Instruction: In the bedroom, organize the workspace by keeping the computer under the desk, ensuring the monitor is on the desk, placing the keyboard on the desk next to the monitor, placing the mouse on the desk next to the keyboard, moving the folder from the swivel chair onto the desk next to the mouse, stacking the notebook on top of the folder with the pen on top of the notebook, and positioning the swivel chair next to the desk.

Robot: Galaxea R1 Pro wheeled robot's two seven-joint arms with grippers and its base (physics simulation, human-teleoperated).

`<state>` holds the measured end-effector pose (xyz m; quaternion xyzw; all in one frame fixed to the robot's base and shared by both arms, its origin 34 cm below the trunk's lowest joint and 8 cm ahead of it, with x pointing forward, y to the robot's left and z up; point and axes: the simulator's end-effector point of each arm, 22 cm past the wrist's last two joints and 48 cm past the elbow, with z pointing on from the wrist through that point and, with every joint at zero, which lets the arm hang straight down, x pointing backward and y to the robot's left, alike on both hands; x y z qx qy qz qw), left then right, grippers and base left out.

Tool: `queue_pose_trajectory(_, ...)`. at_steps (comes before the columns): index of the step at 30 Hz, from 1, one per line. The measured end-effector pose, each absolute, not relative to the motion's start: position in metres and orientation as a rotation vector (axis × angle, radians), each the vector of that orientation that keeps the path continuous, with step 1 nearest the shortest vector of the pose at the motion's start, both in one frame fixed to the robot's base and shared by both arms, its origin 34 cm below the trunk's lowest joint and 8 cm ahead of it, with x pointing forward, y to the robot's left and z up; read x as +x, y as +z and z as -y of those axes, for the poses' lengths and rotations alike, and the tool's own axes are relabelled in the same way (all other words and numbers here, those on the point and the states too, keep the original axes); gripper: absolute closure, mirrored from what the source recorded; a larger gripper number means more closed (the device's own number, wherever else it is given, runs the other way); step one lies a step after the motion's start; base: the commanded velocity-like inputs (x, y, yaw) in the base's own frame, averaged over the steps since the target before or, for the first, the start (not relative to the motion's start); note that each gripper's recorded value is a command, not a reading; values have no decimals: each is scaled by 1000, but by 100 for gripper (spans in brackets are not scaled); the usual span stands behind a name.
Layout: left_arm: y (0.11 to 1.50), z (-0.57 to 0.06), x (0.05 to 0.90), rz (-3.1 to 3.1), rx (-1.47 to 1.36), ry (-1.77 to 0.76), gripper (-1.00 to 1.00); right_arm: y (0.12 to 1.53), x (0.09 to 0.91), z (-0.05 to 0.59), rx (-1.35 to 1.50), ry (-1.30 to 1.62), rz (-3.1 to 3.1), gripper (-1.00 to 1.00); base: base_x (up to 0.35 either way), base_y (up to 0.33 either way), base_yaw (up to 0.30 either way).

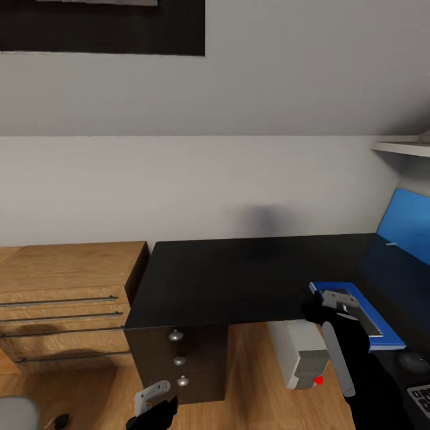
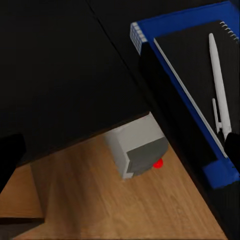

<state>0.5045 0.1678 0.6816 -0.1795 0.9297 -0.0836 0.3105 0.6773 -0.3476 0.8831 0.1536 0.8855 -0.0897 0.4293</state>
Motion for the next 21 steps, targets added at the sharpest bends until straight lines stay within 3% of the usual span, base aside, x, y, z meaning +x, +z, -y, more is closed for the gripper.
queue_pose_trajectory(21, 682, -168, 504, -2455, -473, -220, -100, 885, 679, 347, 384, -223, -2201, -100, -336, 87, 14)
